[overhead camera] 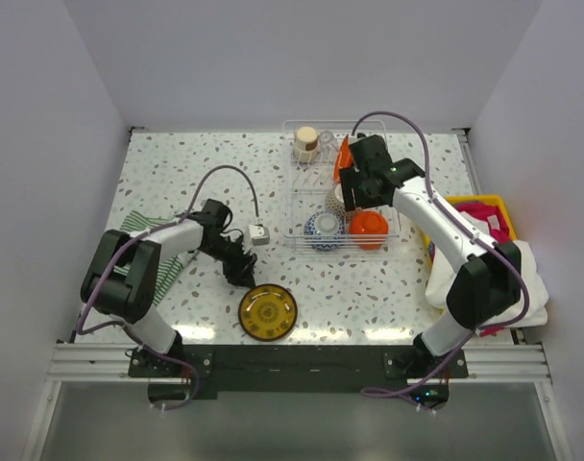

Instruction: Load the mixed dishes into the dish rack

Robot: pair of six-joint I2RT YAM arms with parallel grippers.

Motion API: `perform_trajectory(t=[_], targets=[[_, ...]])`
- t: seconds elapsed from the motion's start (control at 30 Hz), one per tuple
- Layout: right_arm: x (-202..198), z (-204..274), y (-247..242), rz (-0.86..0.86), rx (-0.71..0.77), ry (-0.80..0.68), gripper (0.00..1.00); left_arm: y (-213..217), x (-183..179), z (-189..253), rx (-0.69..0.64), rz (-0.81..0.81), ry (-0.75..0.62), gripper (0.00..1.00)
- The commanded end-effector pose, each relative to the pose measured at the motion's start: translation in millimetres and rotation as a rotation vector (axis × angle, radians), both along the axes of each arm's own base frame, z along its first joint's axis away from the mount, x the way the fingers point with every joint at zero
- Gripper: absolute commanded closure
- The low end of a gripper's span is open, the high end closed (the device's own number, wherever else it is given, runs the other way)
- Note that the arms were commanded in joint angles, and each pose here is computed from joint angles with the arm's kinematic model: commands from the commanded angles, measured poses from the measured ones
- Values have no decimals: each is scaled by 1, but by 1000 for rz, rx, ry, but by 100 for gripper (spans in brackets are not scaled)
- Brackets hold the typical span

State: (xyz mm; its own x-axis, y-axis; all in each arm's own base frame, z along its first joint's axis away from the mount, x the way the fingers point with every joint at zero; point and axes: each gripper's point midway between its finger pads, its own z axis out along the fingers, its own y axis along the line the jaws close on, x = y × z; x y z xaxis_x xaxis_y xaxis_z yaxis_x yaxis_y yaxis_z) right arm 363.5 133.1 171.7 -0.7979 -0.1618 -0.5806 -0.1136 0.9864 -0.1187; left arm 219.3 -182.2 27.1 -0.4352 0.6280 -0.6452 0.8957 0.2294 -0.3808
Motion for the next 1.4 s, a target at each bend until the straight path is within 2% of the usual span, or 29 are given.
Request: perform_trajectory(t=[0.0, 0.2, 0.37, 0.4, 0.47, 0.63, 0.73, 0.77, 0.8, 0.87, 0.97, 1.0, 1.1, 1.27, 1.37], targets=[[-1, 31, 4, 20, 60, -97, 27, -15, -7, 1, 1, -98, -16, 44], [22, 53, 13, 41, 82, -172, 35, -16, -11, -11, 59, -113, 7, 49], [33, 50, 19, 42, 76, -169, 36, -15, -16, -15, 74, -138, 23, 57], [34, 47, 20, 45, 79, -164, 36, -15, -17, -16, 76, -139, 30, 63], [34, 45, 23, 50, 85, -156, 36, -15, -18, -18, 81, -142, 41, 68], [34, 38, 28, 67, 101, -133, 37, -19, -22, -15, 57, -146, 81, 74], [33, 37, 32, 85, 111, -125, 38, -23, -23, -11, 33, -155, 85, 90], [30, 36, 39, 129, 135, -108, 38, -25, -21, -7, 21, -161, 76, 99], [27, 35, 46, 171, 155, -92, 39, -26, -25, -4, 9, -166, 87, 100], [11, 33, 72, 334, 252, -25, 41, -28, -22, 5, -9, -171, 60, 100], [-10, 23, 100, 463, 384, 74, 37, -31, -17, 23, -35, -166, -1, 100], [-30, 22, 116, 545, 482, 142, 35, -32, -14, 28, -40, -165, -26, 100], [-62, 18, 139, 677, 635, 229, 33, -33, -12, 47, -61, -164, -85, 100], [-106, 9, 163, 886, 674, 225, 30, -38, -11, 74, -113, -149, -140, 100], [-131, 0, 171, 949, 713, 277, 28, -41, -7, 88, -149, -121, -150, 100]])
